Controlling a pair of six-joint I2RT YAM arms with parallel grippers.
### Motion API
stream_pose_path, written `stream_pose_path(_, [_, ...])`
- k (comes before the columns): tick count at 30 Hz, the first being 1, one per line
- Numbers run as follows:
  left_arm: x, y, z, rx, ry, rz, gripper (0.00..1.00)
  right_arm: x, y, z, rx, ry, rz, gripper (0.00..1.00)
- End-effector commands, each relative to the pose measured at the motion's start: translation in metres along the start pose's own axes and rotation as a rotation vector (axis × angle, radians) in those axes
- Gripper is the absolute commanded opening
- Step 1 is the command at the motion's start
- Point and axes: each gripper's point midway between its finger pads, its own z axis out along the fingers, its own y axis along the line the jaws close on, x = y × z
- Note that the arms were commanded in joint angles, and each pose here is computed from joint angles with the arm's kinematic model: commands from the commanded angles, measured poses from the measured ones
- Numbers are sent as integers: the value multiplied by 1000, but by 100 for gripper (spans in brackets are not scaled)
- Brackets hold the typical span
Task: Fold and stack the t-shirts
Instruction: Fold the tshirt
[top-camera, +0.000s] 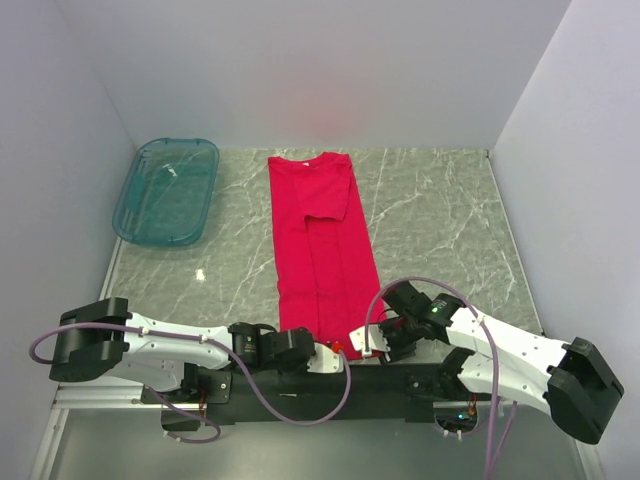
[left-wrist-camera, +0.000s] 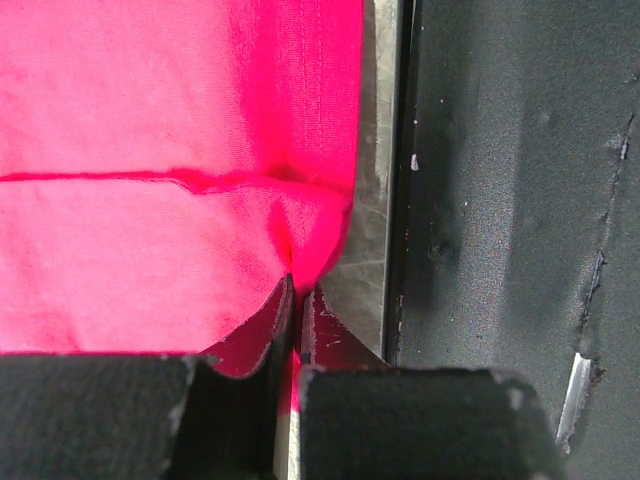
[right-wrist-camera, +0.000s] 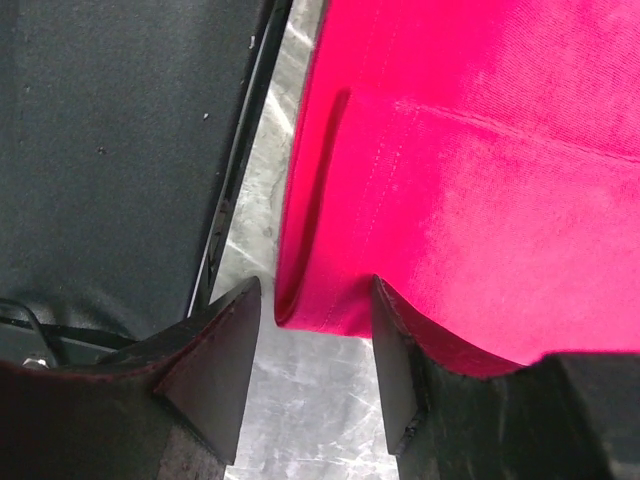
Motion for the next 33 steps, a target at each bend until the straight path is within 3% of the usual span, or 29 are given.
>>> stream_pose_path(1, [-5,3,-3,-17,-32,-7,3,-6,-11,-1,39,-6,5,54])
stream_pose_path(7, [-8,5,-5,-24,-47,-12,3,-2,-14,-1,59,30,33,43])
stream_pose_path(11, [-9,5,-7,-29,-55,-15,2,-3,-17,-1,73,45,32,30])
stream_pose_path(12, [-10,5,-7,-29,-58,-17,2,-2,-16,-1,73,48,31,23])
stream_pose_path(18, [-11,7,-8,-37,-72,-21,1,-10,-18,-3,84,13,42,6])
stream_pose_path(25, [-23,27,-18,-92,-152,-50,1,-23,-40,-37,121,-85,89,2])
stream_pose_path(33, [-36,122,-28,-264,-266,-111,1,-22,-138,-80,282,-162,329,0])
